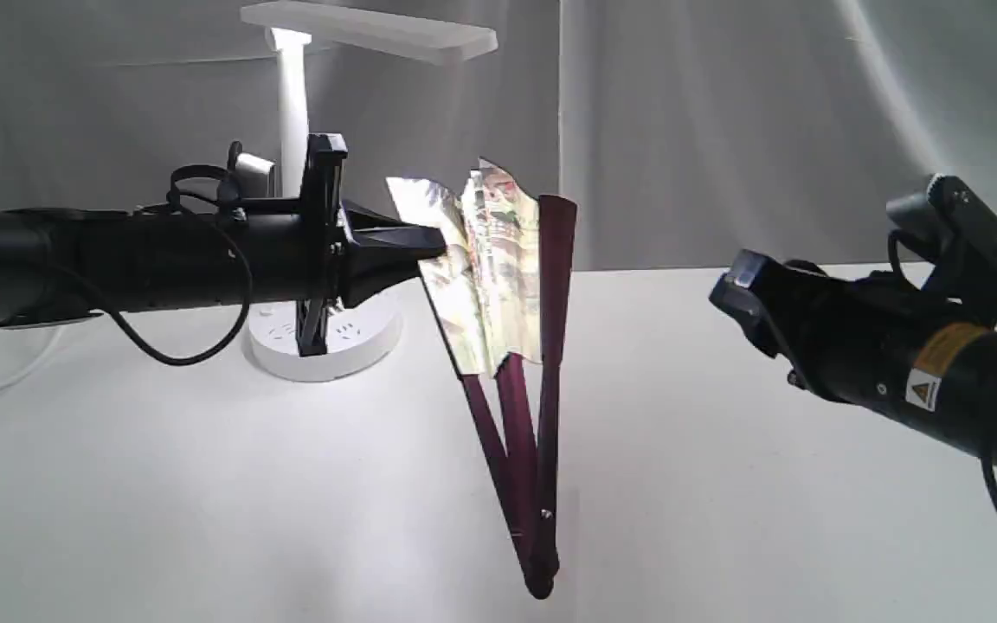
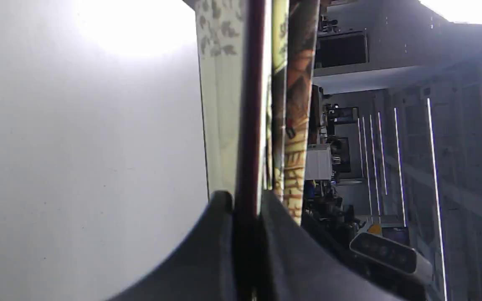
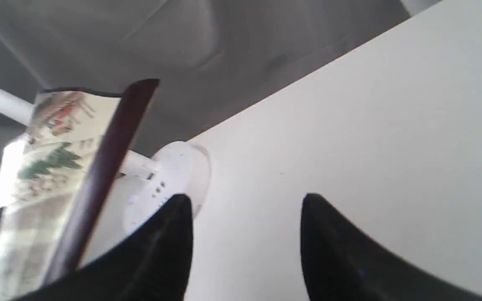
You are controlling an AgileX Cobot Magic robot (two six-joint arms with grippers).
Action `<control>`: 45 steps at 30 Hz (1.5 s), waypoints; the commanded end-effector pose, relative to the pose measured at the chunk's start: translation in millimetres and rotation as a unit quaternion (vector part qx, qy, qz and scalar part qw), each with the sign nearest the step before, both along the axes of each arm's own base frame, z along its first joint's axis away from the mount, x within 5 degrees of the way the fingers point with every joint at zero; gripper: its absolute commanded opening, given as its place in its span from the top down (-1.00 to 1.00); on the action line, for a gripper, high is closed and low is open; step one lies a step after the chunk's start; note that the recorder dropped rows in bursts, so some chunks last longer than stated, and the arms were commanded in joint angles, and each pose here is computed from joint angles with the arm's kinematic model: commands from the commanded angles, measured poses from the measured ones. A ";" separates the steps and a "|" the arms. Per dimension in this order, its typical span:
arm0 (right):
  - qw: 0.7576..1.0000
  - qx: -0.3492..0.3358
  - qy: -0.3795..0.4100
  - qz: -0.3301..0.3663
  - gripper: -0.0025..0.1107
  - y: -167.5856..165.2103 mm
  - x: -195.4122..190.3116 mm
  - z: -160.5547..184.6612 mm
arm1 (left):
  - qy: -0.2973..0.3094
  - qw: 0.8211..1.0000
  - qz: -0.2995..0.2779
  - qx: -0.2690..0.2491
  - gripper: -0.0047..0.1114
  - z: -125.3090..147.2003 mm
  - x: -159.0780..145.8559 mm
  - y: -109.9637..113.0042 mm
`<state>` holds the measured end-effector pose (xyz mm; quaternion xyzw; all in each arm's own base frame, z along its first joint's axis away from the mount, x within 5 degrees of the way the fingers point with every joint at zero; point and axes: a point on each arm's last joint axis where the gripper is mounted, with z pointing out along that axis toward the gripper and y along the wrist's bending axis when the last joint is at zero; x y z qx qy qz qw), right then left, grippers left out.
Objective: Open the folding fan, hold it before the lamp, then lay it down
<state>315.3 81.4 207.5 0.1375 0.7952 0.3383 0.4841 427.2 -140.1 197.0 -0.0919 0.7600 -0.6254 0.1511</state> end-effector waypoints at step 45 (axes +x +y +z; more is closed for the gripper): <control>0.906 0.395 0.056 0.139 0.09 45.2 58.1 -45.0 | 0.027 0.999 -0.015 -0.021 0.92 -20.1 1.2 -1.4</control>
